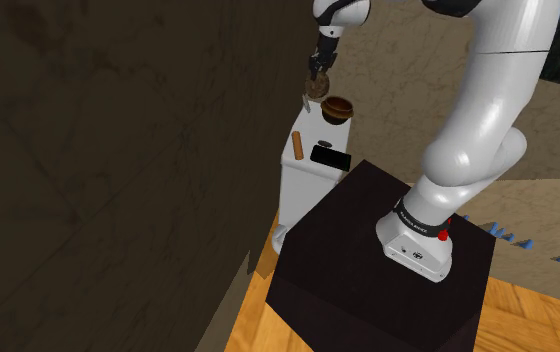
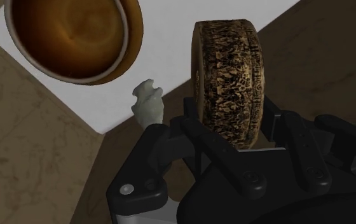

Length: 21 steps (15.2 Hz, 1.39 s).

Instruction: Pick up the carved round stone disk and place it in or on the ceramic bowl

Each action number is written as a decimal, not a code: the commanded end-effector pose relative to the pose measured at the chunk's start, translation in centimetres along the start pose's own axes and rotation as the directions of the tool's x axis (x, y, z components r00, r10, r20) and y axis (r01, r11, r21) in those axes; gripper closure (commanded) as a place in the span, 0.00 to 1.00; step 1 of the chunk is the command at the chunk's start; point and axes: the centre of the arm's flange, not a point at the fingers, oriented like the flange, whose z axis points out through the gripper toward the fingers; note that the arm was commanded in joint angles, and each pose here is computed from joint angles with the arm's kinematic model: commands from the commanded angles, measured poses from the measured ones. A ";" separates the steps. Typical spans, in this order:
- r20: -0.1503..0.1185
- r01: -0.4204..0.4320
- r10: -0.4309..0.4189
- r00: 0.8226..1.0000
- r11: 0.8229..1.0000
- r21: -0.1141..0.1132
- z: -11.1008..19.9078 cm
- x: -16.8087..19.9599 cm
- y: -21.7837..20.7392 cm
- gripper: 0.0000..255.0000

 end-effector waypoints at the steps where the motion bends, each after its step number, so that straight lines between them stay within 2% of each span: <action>1: 0.000 0.000 0.000 1.000 1.000 0.000 -1.2 0.0 0.0 1.00; 3: 0.000 0.000 0.000 1.000 1.000 0.000 -1.9 0.0 0.0 1.00; 15: 0.000 0.000 0.000 1.000 1.000 0.000 -5.2 -4.3 15.8 1.00; 21: 0.000 0.000 0.000 1.000 1.000 0.000 -2.1 -4.4 15.8 1.00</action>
